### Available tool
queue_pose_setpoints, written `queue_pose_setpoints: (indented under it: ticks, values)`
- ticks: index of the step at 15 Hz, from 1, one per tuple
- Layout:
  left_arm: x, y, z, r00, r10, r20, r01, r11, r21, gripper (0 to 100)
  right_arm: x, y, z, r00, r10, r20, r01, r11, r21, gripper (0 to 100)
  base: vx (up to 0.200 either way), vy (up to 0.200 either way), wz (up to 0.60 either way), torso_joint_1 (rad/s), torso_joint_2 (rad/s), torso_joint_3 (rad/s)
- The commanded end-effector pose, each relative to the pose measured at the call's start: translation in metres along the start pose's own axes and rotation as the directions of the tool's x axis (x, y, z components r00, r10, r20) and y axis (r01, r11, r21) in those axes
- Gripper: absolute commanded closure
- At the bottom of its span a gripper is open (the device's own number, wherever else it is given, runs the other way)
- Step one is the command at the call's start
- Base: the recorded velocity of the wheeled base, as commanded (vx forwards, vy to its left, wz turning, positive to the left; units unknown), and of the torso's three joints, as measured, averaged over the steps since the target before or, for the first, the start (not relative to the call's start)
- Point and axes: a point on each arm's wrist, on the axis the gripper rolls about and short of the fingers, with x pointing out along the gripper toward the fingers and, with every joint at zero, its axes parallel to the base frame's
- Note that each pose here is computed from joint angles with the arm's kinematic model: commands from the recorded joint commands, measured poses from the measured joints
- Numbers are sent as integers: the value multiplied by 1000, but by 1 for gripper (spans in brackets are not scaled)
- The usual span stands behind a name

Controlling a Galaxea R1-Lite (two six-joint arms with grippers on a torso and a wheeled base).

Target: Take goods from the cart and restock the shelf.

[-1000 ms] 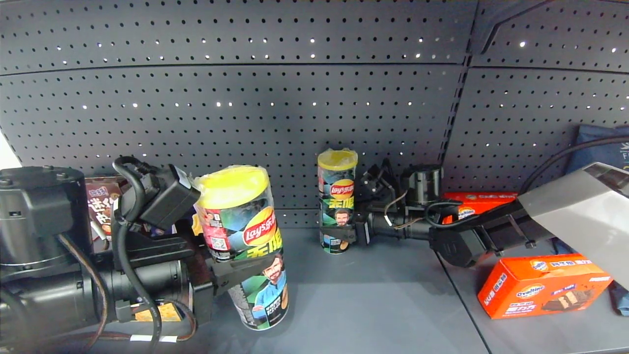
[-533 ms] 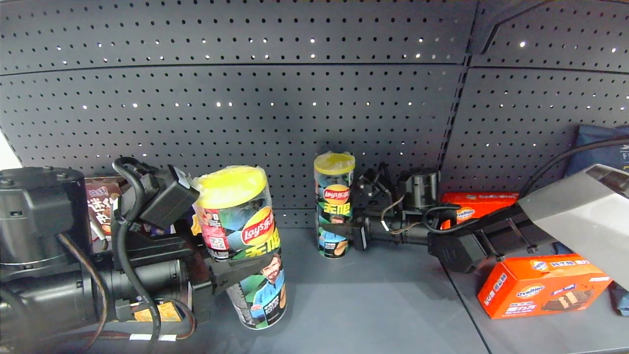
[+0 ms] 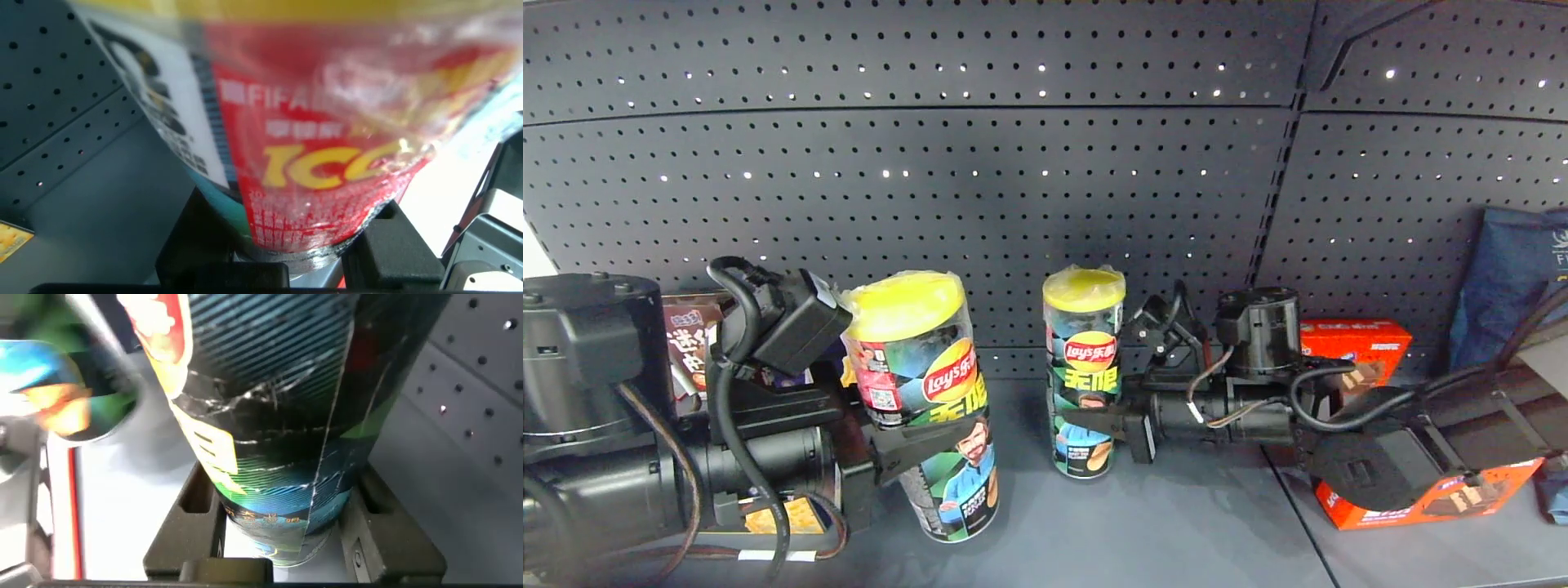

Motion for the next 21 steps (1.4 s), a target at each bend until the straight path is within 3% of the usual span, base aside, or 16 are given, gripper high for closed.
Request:
queue_pose_setpoints:
  ticks: [1, 6, 11, 21]
  values:
    - [0, 0, 0, 1000, 0, 0, 0, 1000, 0, 100, -26, 22, 8, 1000, 0, 26, 0, 1000, -20, 100, 0, 0, 0, 0, 0, 0]
    - [0, 0, 0, 1000, -2, 0, 2, 1000, 0, 100, -60, 51, -18, 999, 17, 44, -15, 999, -36, 100, 0, 0, 0, 0, 0, 0]
    - [2, 1, -1, 1000, 2, -7, -2, 1000, -3, 100, -62, 67, -31, 998, 29, 55, -28, 1000, -14, 100, 0, 0, 0, 0, 0, 0]
    - [3, 1, -3, 1000, 3, -14, -3, 1000, -5, 100, -42, 63, -47, 999, 42, 25, -42, 999, 1, 100, 0, 0, 0, 0, 0, 0]
